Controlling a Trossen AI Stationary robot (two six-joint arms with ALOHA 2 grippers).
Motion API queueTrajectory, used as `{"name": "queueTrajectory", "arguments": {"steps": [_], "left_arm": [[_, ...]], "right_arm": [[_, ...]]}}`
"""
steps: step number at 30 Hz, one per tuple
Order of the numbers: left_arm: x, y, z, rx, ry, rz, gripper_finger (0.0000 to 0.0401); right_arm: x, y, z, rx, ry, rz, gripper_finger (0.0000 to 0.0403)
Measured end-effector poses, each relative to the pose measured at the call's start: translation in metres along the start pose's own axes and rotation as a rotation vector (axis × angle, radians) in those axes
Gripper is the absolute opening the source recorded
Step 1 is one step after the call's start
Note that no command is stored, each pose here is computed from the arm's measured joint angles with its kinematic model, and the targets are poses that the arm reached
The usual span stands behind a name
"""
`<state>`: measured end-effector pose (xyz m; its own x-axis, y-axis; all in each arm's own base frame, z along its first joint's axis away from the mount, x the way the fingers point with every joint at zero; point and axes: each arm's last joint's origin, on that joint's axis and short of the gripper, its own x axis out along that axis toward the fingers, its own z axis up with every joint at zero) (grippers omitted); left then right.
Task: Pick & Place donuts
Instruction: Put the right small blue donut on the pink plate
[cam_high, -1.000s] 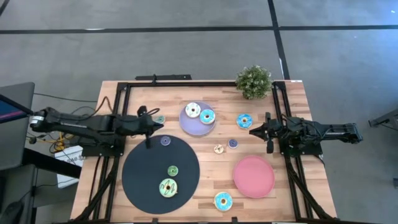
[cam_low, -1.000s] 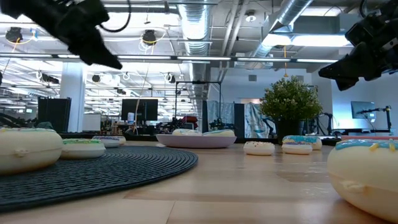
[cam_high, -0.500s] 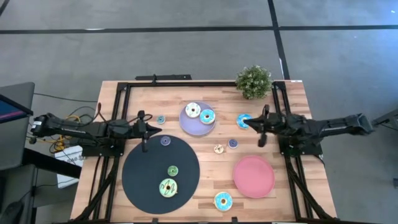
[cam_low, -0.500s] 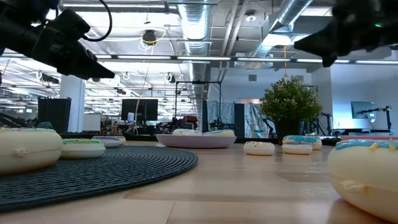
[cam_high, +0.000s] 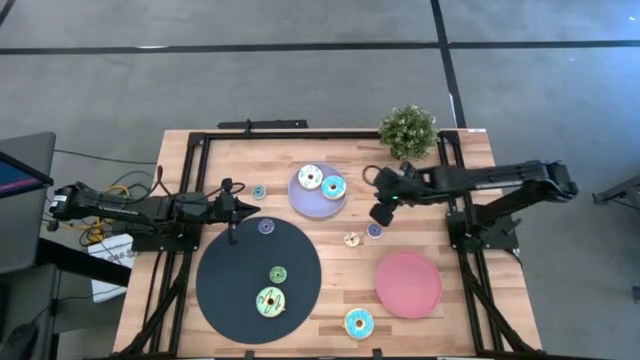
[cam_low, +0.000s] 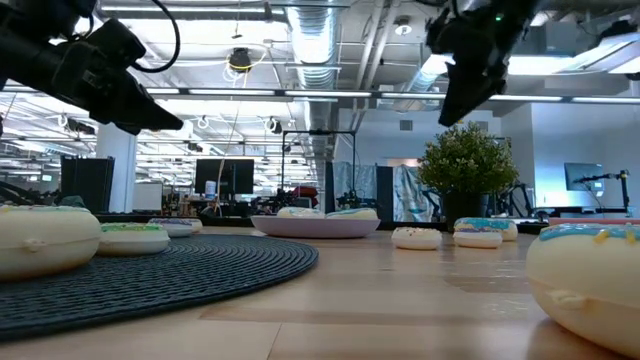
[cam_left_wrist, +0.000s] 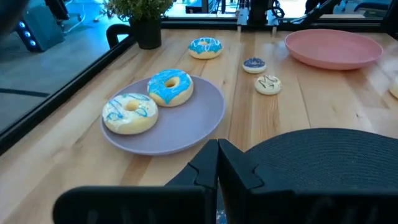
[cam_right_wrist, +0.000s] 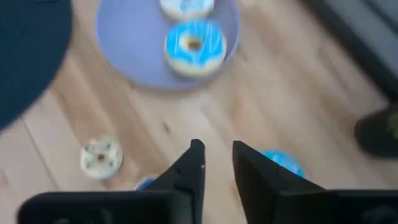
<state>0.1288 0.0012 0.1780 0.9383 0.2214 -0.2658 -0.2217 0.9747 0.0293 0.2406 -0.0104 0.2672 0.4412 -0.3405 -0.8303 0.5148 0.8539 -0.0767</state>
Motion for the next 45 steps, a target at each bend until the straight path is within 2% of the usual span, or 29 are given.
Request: {"name": "queueTrajectory", "arguments": {"steps": [4, 9, 13, 18, 24, 30, 39, 45], "left_arm": [[0.0, 0.0, -0.001, -0.001, 0.006, -0.005, 0.0], [0.0, 0.0, 0.0, -0.005, 0.006, -0.005, 0.0], [0.0, 0.0, -0.001, -0.004, 0.007, -0.005, 0.0], [0.0, 0.0, -0.002, -0.004, 0.018, -0.004, 0.0], [0.0, 0.0, -0.003, -0.016, 0.03, -0.003, 0.0], [0.0, 0.0, -0.003, -0.02, 0.033, -0.009, 0.0], [0.0, -0.001, -0.004, -0.035, 0.039, -0.028, 0.0], [0.0, -0.001, -0.005, -0.051, 0.051, -0.029, 0.0]], "right_arm": [[0.013, 0.009, 0.003, 0.031, 0.151, 0.037, 0.0119], [0.036, 0.023, -0.007, 0.069, 0.317, 0.08, 0.0194], [0.054, 0.038, -0.014, 0.082, 0.382, 0.056, 0.0254], [0.073, 0.053, -0.023, 0.112, 0.445, 0.03, 0.0295], [0.09, 0.063, -0.033, 0.099, 0.507, -0.013, 0.0313], [0.102, 0.067, -0.032, 0.082, 0.487, 0.012, 0.0318], [0.107, 0.056, -0.029, 0.097, 0.518, 0.02, 0.0318], [0.12, 0.047, -0.044, 0.153, 0.556, 0.061, 0.0318]]}}
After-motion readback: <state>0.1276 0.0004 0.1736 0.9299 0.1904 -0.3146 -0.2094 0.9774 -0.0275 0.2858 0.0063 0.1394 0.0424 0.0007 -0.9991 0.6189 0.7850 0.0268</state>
